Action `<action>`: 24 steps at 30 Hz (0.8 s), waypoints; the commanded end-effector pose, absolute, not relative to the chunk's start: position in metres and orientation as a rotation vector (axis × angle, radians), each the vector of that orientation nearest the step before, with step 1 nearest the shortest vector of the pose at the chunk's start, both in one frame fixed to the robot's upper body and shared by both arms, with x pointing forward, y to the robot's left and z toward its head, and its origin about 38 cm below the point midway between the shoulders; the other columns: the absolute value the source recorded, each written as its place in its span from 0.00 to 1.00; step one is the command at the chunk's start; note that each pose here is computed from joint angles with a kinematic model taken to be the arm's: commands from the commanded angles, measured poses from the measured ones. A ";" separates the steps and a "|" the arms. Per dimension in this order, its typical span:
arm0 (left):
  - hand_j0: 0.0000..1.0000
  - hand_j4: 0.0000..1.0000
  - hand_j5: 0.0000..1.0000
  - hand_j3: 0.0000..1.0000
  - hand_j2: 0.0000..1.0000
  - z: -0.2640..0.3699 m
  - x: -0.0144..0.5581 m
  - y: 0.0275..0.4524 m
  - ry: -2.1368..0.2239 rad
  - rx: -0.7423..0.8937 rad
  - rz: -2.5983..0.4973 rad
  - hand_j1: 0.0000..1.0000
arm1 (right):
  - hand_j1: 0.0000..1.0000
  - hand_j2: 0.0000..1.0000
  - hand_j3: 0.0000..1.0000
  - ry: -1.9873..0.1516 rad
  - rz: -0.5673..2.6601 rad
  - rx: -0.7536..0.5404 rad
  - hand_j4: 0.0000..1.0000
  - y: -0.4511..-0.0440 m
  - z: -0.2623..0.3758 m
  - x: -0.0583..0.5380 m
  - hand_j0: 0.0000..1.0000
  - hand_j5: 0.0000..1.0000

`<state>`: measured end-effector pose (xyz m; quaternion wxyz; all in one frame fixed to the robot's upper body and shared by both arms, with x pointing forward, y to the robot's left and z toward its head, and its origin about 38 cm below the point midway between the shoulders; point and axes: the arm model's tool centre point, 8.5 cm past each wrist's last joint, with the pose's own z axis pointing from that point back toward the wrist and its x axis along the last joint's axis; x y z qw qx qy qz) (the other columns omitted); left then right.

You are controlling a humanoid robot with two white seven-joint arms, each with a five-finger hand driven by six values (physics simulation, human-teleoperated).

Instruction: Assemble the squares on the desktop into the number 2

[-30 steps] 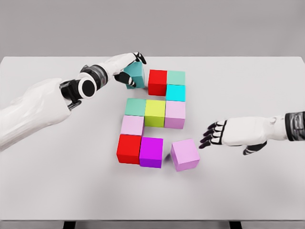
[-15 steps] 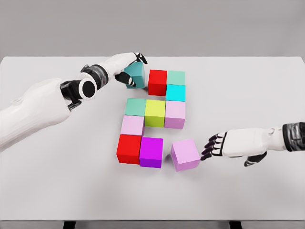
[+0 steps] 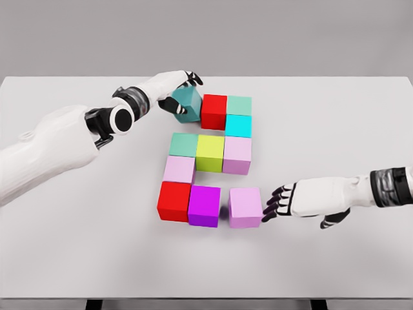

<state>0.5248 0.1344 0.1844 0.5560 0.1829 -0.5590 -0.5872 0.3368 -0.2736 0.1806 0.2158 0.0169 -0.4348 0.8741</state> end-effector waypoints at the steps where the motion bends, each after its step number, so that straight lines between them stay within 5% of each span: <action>1: 0.81 0.81 0.81 0.81 0.81 0.184 0.525 0.134 -1.321 0.433 -1.389 0.81 | 1.00 1.00 1.00 -1.208 2.416 0.051 1.00 -0.273 0.181 0.337 1.00 1.00; 17: 1.00 1.00 1.00 1.00 1.00 0.188 0.526 0.141 -1.323 0.445 -1.385 1.00 | 1.00 1.00 1.00 -1.144 2.448 -0.026 1.00 -0.289 0.184 0.339 1.00 1.00; 19: 1.00 1.00 1.00 1.00 1.00 0.199 0.528 0.166 -1.347 0.466 -1.382 1.00 | 1.00 1.00 1.00 -1.148 2.446 -0.044 1.00 -0.291 0.188 0.341 1.00 1.00; 24: 1.00 1.00 1.00 1.00 1.00 0.246 0.493 0.308 -1.578 0.412 -1.454 1.00 | 1.00 1.00 1.00 -1.154 2.484 -0.092 1.00 -0.283 0.192 0.348 1.00 1.00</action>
